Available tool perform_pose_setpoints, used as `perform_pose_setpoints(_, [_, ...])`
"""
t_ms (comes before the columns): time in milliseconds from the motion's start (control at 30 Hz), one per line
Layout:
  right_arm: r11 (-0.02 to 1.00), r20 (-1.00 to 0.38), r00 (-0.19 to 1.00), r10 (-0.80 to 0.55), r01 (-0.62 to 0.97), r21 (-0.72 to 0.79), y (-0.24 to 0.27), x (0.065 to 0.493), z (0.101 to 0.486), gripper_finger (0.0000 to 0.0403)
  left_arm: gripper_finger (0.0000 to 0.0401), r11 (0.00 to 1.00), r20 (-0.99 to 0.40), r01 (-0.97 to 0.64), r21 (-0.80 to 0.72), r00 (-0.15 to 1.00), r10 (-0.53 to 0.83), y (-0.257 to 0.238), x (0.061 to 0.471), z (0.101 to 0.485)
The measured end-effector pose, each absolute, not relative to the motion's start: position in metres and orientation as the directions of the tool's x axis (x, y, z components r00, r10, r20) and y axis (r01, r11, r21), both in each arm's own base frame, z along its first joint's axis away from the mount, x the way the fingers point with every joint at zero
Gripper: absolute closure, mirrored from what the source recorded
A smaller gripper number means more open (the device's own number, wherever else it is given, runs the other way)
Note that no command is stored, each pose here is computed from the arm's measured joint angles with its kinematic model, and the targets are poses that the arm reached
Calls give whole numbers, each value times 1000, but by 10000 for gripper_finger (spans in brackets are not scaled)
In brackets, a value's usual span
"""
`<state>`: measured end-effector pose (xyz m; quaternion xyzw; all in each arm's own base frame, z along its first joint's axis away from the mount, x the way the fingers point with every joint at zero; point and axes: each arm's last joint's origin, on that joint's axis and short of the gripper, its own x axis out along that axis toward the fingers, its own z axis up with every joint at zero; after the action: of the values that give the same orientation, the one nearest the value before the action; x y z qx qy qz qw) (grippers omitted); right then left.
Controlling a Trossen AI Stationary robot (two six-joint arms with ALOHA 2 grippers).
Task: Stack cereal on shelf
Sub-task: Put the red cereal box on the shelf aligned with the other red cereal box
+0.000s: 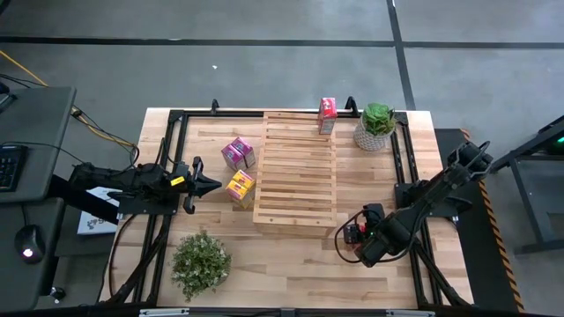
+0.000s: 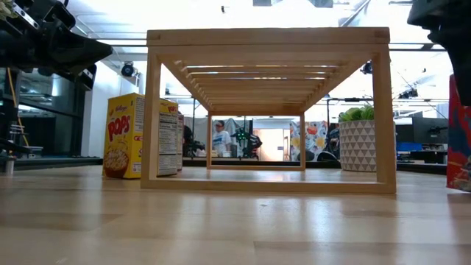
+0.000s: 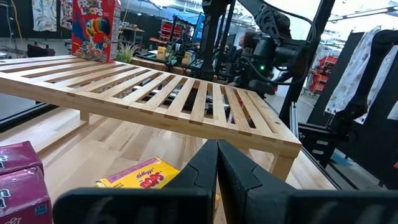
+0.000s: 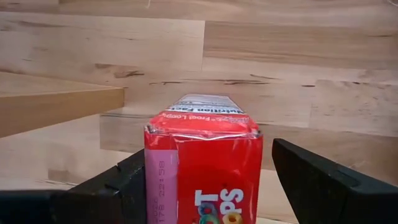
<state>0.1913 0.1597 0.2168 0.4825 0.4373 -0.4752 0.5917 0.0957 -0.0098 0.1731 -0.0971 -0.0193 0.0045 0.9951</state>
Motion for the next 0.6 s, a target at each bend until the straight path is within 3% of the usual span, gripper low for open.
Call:
perform_pose_setpoints(367, [132,-978,164,-126,980,147,160,192,217,122,398,981,38,-5,-194,999,12,-10,96,173])
perform_pose_setpoints(600, [158,-982,153,-111,978,134,161,191,217,157,398,981,37,-5,-194,999,12,-10,96,173])
